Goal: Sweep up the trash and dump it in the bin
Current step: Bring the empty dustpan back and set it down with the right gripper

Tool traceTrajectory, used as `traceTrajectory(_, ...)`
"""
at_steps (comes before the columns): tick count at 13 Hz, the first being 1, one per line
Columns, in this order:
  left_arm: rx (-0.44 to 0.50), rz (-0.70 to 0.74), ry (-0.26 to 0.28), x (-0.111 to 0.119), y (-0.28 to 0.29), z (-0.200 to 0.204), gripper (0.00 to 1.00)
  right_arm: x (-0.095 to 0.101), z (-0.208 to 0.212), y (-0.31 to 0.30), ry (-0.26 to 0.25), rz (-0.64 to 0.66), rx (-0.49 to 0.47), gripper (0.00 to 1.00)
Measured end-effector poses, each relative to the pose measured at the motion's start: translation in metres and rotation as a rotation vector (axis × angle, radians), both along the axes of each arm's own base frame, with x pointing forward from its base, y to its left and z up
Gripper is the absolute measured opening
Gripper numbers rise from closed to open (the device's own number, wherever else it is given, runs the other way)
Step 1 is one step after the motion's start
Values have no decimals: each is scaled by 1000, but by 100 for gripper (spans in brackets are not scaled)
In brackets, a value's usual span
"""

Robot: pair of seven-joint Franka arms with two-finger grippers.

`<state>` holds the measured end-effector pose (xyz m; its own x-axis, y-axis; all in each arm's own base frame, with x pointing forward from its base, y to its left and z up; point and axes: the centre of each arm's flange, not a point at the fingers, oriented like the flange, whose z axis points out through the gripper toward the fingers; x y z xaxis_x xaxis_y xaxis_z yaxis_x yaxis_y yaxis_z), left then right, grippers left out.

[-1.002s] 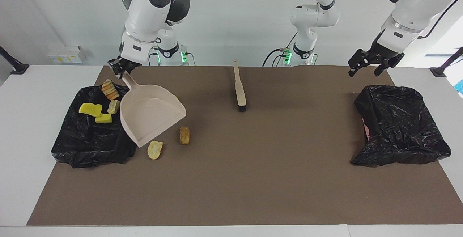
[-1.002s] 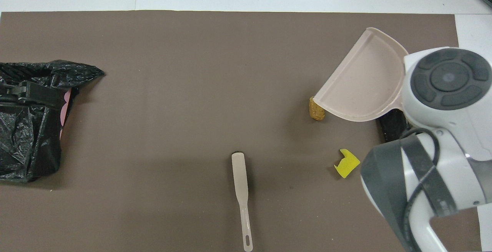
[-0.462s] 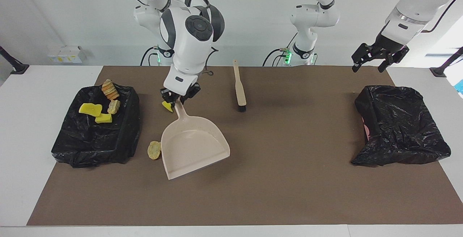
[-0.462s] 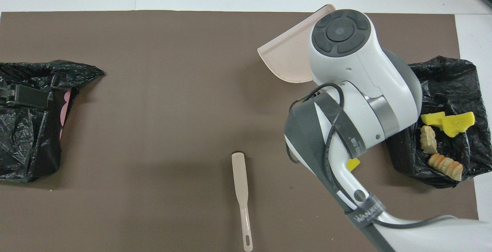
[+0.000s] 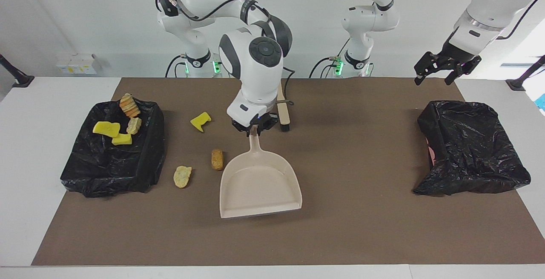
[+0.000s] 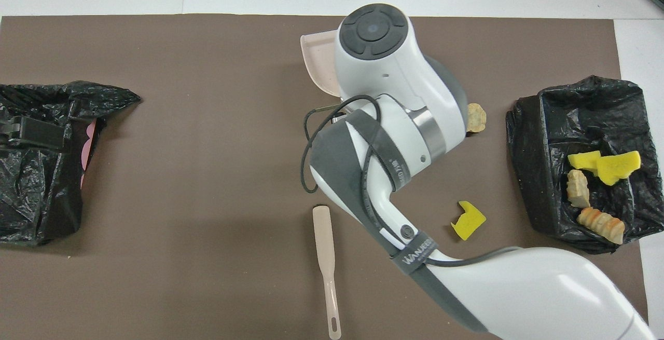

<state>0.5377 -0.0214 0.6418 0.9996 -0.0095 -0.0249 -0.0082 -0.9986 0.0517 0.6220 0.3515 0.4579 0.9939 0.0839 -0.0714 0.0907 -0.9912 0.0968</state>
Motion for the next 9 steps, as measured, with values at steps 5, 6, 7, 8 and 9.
traceTrajectory(5,3,-3,1,1,1,-1,100,10,-67,39,9,-92,43,31)
traceTrajectory(6,3,-6,1,1,-1,-1,100,12,-72,41,10,-114,60,31)
traceTrajectory(7,4,-8,1,1,-2,-1,100,14,-75,44,12,-128,86,31)
traceTrajectory(8,4,-12,2,0,-4,-1,100,16,-78,46,12,-137,105,31)
traceTrajectory(9,4,-18,4,0,-8,-2,100,17,-83,48,13,-145,119,31)
